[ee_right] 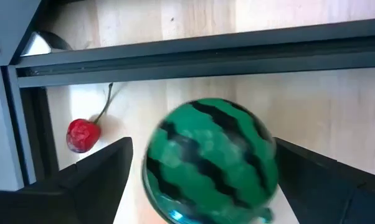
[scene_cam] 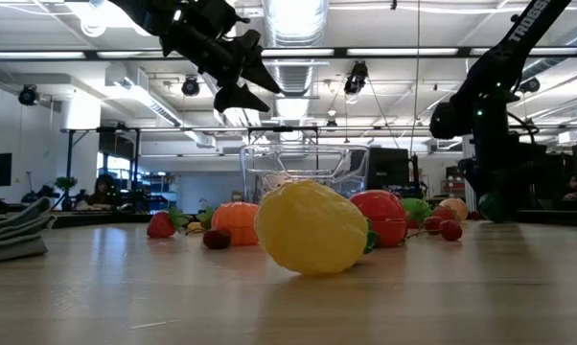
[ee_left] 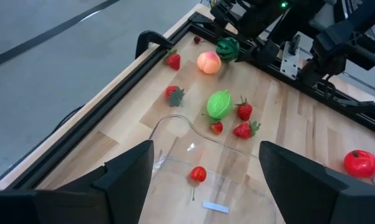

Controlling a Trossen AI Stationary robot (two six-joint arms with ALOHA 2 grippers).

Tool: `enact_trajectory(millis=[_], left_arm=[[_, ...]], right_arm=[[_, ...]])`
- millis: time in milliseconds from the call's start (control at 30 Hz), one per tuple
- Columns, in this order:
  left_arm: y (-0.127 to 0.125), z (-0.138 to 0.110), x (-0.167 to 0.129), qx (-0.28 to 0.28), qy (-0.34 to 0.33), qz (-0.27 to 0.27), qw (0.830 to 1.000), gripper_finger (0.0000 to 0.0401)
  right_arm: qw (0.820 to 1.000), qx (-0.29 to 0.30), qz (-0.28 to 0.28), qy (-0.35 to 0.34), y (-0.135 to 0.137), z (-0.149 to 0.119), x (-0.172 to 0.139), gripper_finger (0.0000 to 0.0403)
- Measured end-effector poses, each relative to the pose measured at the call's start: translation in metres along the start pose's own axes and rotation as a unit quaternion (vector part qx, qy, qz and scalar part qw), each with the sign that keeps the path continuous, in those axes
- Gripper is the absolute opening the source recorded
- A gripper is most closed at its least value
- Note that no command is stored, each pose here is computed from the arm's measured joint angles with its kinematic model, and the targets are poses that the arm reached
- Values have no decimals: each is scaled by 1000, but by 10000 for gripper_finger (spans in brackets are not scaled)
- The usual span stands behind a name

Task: Pick and placing Produce into tupperware
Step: Put the green watermelon into the transparent container

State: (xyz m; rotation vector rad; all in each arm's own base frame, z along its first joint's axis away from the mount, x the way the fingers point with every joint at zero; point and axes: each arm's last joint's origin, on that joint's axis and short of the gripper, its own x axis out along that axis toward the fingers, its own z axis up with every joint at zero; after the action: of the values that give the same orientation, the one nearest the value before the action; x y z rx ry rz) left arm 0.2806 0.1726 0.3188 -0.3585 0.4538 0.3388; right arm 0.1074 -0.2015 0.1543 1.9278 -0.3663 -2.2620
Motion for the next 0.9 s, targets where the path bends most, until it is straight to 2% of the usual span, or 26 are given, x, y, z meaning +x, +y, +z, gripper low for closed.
enact_trajectory(millis=[133, 500, 900], left_arm=[[1, 0, 0, -1, -1, 2, 1000, 276], [1, 0, 0, -1, -1, 2, 1000, 277], [1, 0, 0, -1, 0, 1, 1000, 276]], right_arm=[[1000, -4, -4, 10, 0, 0, 0, 351], [1000, -16, -9, 21, 0, -1, -1, 282], [999, -41, 3, 32, 3, -1, -9, 276]])
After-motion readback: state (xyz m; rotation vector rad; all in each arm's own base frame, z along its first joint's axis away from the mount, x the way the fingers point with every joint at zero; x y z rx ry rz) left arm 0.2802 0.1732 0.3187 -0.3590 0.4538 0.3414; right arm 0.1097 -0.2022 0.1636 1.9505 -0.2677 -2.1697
